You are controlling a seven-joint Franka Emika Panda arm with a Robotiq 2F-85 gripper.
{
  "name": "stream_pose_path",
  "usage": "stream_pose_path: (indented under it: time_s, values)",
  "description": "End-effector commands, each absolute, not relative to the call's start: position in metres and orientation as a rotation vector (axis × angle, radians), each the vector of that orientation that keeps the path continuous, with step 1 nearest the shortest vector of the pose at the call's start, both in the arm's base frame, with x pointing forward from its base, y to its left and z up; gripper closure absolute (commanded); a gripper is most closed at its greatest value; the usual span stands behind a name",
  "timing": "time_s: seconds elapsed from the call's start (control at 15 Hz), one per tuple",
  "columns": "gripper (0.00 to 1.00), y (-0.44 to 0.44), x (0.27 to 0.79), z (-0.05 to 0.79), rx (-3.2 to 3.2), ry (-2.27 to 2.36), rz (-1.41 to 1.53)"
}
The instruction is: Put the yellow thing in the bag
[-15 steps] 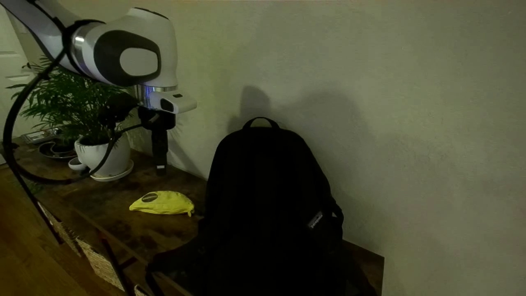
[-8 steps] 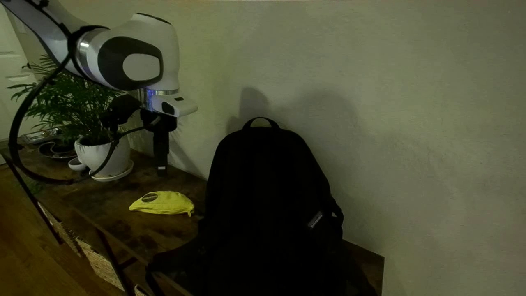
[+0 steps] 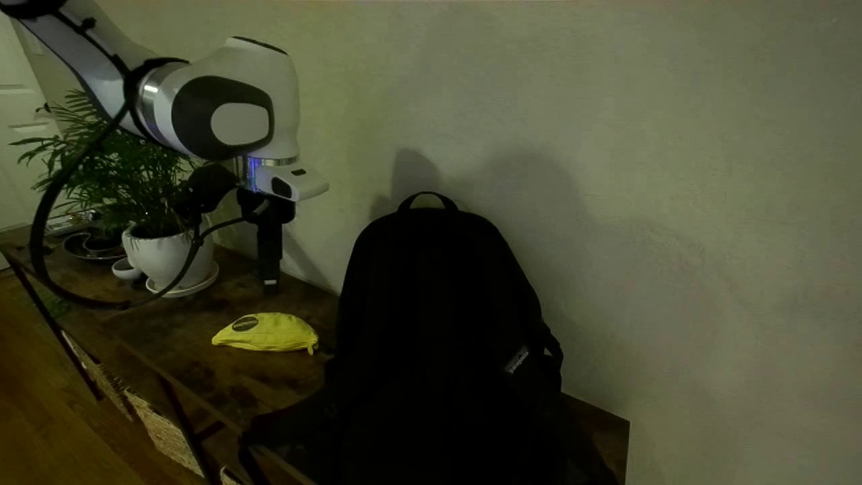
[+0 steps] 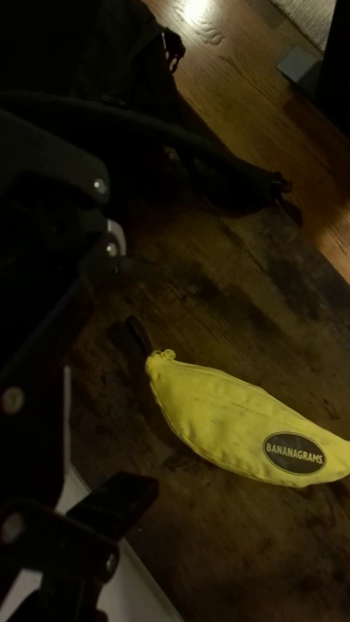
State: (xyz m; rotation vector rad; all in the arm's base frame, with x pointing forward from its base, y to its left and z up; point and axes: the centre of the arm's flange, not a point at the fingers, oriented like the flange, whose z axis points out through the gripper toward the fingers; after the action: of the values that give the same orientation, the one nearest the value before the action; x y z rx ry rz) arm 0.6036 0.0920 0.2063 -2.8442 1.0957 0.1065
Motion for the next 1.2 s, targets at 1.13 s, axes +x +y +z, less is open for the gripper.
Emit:
stream_pose_path:
  time_s: [1.13]
  values:
    - [0.0, 0.131, 0.654, 0.091, -2.794, 1.115, 0.174]
